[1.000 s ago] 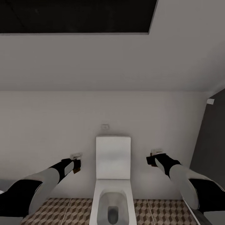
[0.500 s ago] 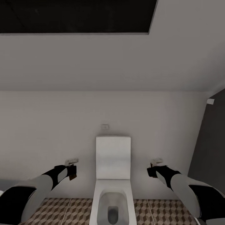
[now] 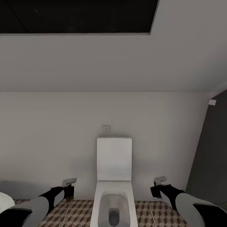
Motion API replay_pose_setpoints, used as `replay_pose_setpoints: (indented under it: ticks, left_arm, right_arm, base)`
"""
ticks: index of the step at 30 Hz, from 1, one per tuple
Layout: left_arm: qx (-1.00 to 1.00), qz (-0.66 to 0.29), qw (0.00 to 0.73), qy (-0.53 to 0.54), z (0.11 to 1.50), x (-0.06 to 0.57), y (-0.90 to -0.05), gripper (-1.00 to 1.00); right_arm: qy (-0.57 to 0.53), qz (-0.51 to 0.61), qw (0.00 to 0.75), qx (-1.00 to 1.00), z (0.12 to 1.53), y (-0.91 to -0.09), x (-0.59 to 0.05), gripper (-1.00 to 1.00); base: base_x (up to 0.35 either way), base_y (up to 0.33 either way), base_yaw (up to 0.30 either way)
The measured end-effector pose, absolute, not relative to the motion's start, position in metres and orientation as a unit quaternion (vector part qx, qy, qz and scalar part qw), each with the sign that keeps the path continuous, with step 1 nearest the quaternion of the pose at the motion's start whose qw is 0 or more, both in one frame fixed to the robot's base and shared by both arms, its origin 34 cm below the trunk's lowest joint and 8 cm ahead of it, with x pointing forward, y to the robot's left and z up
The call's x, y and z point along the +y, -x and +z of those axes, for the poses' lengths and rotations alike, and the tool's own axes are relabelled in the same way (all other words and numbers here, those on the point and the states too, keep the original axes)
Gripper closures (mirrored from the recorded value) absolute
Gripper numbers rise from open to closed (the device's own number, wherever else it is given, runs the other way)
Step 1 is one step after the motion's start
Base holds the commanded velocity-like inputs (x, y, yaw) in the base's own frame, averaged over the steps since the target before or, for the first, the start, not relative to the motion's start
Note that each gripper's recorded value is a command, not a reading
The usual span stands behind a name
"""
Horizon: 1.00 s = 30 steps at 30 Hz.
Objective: Take the four mousetraps from the cabinet in the bathroom and place them on the bathroom floor. Make sure all four end up on the same floor surface, and ensure that at least two of them are either under or directly next to the same bathroom sink.
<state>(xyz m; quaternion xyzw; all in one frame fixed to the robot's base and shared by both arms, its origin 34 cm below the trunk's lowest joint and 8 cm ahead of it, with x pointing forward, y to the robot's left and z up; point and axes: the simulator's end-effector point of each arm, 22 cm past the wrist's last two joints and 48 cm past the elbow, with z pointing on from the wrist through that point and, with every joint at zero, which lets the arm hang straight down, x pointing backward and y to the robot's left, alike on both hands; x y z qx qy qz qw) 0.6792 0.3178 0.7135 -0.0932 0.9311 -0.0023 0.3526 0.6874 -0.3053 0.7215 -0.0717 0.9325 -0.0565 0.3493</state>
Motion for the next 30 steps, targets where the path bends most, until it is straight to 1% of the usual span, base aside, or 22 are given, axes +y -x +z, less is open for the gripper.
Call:
replay_pose_setpoints:
  ticks: [7,30]
  left_arm:
    - [0.935,-0.001,0.343,0.094,0.691,0.319,-0.658,1.0]
    - [0.937,-0.007,0.336,0.098,0.687,0.311,-0.654,1.0]
  right_arm:
    - [0.073,-0.048,0.341,0.936,0.702,-0.67,-0.304,1.0]
    - [0.068,-0.048,0.331,0.94,0.697,-0.664,-0.305,1.0]
  base:
    - [0.0,0.0,0.0]
    - [0.0,0.0,0.0]
